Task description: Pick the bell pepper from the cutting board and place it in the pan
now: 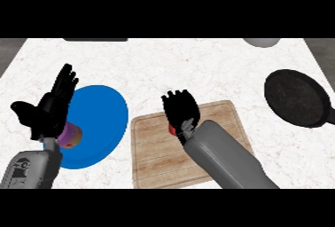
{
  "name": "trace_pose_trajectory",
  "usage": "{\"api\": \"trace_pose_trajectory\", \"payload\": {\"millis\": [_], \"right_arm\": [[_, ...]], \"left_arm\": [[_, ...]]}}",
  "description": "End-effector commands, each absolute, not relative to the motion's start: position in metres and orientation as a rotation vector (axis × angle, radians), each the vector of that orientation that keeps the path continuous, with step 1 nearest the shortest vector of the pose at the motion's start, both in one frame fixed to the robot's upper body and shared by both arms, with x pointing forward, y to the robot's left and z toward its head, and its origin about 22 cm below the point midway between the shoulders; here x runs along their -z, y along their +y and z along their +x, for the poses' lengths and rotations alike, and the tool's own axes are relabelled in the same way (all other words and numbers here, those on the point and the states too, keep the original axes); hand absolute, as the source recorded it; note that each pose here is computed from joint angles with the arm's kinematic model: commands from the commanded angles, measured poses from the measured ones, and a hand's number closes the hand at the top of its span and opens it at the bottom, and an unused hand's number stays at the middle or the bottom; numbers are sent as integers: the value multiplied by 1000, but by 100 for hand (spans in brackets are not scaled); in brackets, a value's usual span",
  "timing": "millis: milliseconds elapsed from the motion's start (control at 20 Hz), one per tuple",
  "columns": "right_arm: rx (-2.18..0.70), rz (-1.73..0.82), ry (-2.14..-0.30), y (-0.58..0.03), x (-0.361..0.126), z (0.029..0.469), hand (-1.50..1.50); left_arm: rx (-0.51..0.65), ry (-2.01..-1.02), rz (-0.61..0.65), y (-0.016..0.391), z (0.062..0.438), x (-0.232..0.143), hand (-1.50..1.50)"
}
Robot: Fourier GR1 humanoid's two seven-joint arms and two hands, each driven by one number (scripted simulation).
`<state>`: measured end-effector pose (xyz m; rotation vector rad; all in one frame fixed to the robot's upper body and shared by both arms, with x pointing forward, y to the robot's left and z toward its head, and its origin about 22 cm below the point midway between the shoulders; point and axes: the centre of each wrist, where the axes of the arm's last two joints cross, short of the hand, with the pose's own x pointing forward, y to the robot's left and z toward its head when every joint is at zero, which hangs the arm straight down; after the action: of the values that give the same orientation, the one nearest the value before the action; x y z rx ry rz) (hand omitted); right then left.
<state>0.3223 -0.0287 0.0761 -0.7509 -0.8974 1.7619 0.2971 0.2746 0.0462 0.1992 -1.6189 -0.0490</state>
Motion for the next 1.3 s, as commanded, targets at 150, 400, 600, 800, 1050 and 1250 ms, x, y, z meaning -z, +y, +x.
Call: {"api": "trace_pose_trajectory", "payload": {"millis": [150,400,600,800,1050,1250], "right_arm": [[-1769,-730,-830,-40,-62,324,-150],[-1873,-565,-855,-38,-35,325,150],[-1917,-648,-905,-29,-52,326,150],[-1919,-663,-890,-29,-30,331,150],[-1355,-637,-836,-67,-27,316,150],[-1140,-675,-885,-64,-30,304,150]], "left_arm": [[55,-1618,204,288,286,-48,0],[57,-1617,189,268,293,-58,0],[44,-1620,210,282,297,-40,0],[59,-1617,192,282,294,-57,0],[48,-1615,223,280,297,-61,0],[48,-1610,210,283,297,-56,0]]}}
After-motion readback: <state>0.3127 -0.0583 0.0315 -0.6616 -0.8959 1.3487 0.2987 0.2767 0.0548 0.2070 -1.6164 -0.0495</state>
